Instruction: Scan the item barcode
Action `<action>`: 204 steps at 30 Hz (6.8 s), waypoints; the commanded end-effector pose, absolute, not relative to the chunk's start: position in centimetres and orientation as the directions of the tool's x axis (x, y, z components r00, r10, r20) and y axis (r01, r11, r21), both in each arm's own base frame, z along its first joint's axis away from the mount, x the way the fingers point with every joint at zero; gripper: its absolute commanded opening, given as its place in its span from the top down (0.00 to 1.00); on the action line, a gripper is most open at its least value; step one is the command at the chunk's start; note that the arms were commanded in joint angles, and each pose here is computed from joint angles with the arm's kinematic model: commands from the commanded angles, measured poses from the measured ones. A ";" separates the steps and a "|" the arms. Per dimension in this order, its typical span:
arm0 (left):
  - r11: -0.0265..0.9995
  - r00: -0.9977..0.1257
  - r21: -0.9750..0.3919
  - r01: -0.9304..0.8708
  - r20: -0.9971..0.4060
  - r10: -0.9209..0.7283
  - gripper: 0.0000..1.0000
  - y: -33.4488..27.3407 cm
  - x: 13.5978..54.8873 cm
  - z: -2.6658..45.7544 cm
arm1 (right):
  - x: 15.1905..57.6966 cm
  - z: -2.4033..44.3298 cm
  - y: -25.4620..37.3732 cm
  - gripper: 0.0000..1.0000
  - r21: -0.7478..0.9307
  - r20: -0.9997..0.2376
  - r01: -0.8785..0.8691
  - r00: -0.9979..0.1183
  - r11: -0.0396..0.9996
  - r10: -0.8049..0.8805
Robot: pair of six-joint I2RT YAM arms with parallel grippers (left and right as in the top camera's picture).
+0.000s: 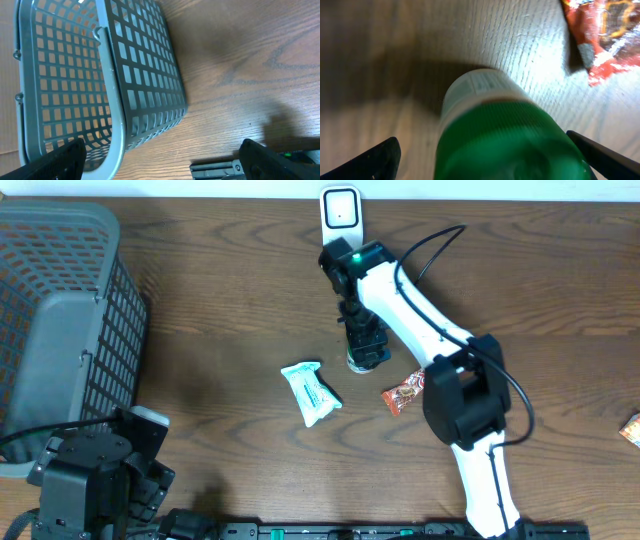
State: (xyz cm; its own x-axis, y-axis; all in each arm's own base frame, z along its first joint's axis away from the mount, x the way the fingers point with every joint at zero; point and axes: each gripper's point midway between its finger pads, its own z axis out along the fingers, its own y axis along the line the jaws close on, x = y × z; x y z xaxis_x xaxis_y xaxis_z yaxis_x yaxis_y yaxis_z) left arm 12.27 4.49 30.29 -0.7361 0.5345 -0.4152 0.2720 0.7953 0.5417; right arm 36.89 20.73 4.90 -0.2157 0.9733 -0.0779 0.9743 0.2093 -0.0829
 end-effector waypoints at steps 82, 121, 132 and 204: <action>0.803 -0.738 0.537 0.260 -0.426 0.524 0.02 4.5 12.2 30.5 | 35.6 -1.2 20.4 0.18 -0.066 0.161 0.108 -0.980 0.992 0.117; 0.803 -0.738 0.537 0.259 -0.426 0.523 0.02 4.5 12.2 30.5 | 41.4 5.8 21.4 0.01 -0.034 -0.034 -0.199 -0.979 0.979 -0.200; 0.803 -0.738 0.537 0.259 -0.426 0.523 0.02 4.5 12.2 30.5 | 40.2 3.0 21.2 0.01 -0.024 0.017 -0.102 -0.995 0.994 -0.102; 0.803 -0.738 0.537 0.260 -0.426 0.524 0.02 4.5 12.2 30.5 | 30.6 13.3 24.9 0.47 0.405 0.333 -0.090 -0.912 0.910 -0.238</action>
